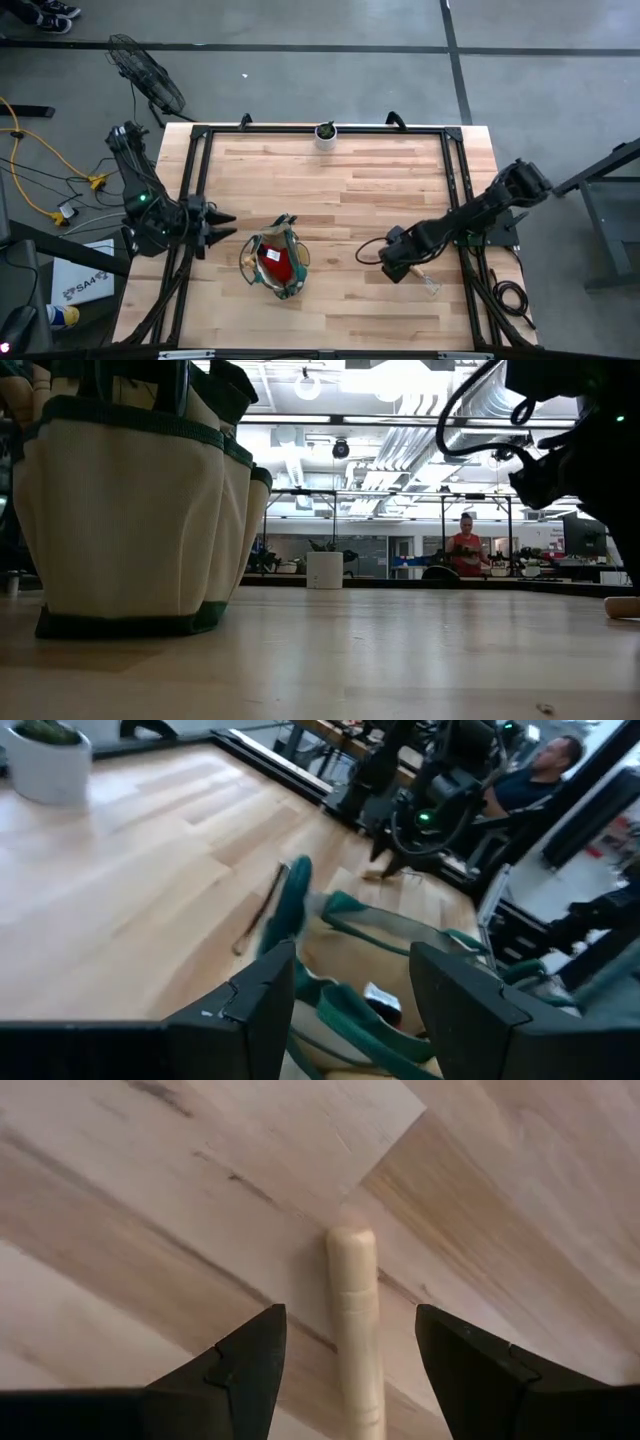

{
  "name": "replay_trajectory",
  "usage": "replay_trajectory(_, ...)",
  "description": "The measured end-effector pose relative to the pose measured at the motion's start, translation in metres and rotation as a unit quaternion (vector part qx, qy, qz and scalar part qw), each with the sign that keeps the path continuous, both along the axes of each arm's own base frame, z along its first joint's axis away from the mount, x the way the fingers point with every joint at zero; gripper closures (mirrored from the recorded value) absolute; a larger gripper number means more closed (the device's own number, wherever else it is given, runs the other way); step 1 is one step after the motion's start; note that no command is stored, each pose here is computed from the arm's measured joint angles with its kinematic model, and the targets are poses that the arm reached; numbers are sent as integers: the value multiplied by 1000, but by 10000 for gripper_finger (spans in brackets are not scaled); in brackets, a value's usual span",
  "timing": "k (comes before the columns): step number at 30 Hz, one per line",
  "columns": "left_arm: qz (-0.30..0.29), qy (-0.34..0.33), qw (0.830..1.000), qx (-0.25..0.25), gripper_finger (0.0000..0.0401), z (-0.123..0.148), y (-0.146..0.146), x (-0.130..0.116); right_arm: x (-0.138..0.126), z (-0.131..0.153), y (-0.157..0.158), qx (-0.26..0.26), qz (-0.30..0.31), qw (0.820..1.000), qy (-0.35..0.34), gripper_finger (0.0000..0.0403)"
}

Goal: Pick & Place Garden tools in Gardening bag
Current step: Put the brown hand rake into the gardening bag

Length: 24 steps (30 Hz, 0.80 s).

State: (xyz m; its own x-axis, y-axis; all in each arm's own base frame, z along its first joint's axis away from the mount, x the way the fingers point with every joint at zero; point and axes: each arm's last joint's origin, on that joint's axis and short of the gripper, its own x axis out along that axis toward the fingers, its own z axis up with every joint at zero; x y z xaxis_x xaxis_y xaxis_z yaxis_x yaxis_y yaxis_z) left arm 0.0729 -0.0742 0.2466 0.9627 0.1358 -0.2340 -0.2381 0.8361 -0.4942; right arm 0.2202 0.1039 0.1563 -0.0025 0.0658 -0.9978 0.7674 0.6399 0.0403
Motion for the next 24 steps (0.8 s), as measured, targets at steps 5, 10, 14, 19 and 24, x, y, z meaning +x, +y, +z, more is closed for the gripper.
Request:
replay_trajectory(5, -17, -16, 999, -28, 210, -23, -7, 4, 1, -4, 0, -9, -3, 1000, 6, 188)
replay_trajectory(10, -19, -22, 999, -41, 210, -45, -8, 4, 1, -5, 0, -21, -3, 1000, 5, 188)
replay_trajectory(14, -17, -28, 998, -57, 210, -59, -8, 4, 1, -5, -1, -34, -3, 999, -1, 188)
replay_trajectory(19, -33, -31, 996, -79, 210, -70, -6, 3, 1, -5, -1, -33, -1, 999, -1, 188)
replay_trajectory(24, -57, -26, 994, -93, 210, -78, -6, 2, -1, -7, 1, -35, 4, 999, -2, 188)
